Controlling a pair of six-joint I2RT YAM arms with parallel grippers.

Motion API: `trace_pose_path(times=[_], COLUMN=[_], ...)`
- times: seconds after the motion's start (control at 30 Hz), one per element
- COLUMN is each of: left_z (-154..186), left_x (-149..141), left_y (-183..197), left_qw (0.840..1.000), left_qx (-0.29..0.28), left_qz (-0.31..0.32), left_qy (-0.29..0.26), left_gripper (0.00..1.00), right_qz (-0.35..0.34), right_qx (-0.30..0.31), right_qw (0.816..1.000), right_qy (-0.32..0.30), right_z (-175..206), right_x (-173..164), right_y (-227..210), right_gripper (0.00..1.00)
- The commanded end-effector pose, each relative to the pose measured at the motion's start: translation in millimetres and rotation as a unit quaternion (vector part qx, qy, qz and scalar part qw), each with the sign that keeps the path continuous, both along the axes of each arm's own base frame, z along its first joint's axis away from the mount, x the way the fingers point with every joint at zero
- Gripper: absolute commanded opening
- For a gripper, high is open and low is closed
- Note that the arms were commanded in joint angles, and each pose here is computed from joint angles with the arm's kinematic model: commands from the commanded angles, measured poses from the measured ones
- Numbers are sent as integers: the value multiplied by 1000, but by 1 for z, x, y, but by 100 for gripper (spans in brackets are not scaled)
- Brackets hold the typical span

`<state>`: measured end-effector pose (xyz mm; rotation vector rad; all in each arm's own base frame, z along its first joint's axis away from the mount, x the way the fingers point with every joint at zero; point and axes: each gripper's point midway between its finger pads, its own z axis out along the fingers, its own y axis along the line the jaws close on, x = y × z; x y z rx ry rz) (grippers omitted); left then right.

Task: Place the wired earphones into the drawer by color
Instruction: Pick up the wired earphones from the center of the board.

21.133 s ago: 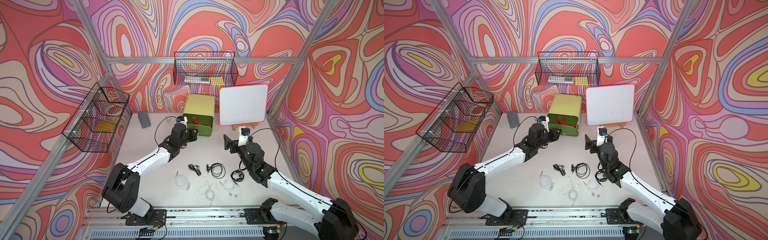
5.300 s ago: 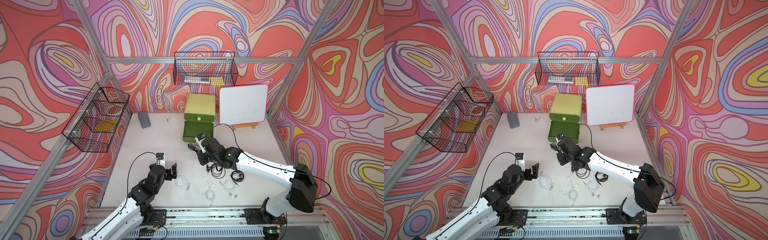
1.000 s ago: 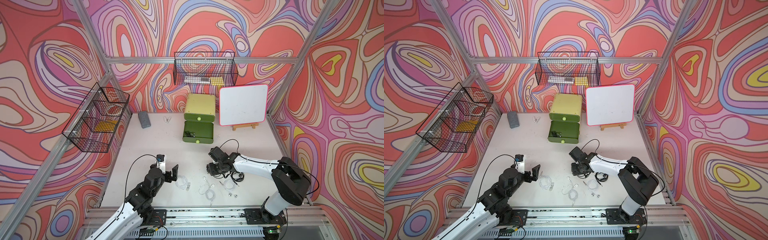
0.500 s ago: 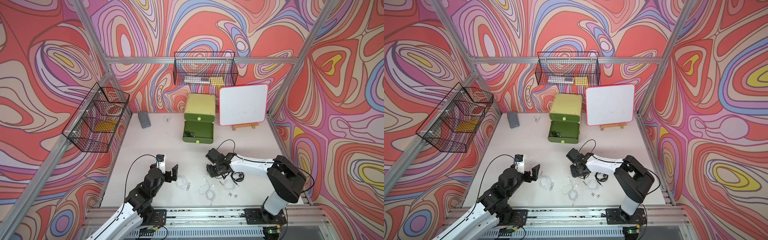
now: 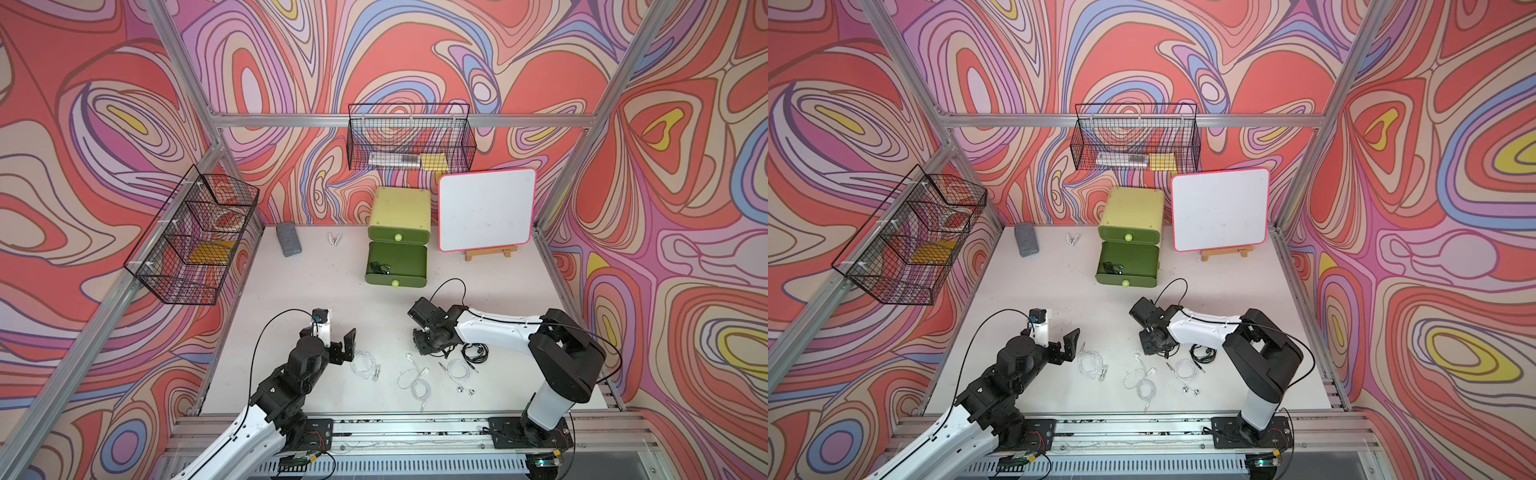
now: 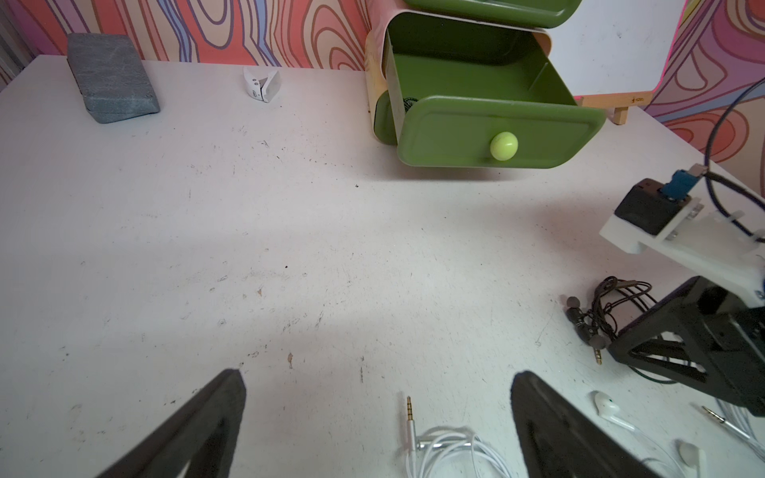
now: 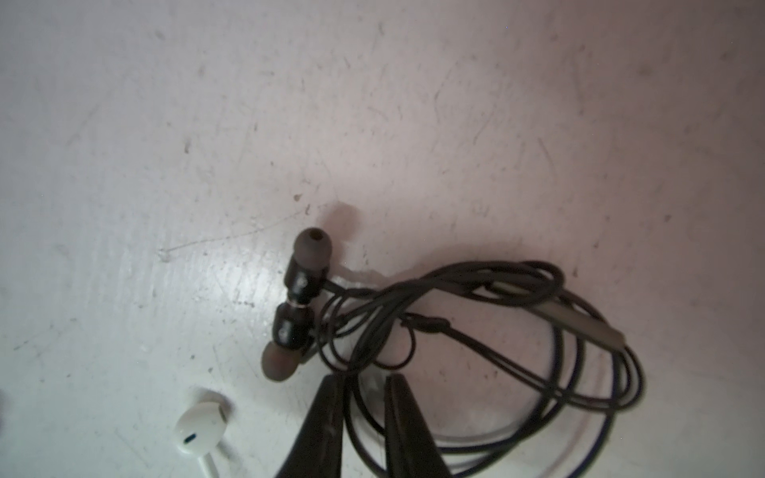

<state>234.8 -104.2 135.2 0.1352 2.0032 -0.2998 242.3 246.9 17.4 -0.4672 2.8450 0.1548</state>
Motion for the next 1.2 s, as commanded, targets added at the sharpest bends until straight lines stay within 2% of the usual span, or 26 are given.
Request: trace_pose_path(times=[0.0,0.3,0.63,1.17], left_z=[-4,-4,-3,-4], left_x=[-1,-1,-1,-1], left_y=[2,2,3,3], left_qw=[1000,1000,1000,1000], left_qx=[1,1,0,1], left_qz=[5,5,6,7], left_qy=[3,3,2,2], left_gripper=[99,99,99,99], right_qz=[4,4,2,-6], right_qx=[-25,-25,-5,36], right_qw=[1000,1000,1000,997], right_qy=[8,10,-7,-70], right_z=[-6,-7,4,61], right_x=[-4,-4,0,9], right_y=[-6,-6,0,0], right_gripper=[15,0,0,0])
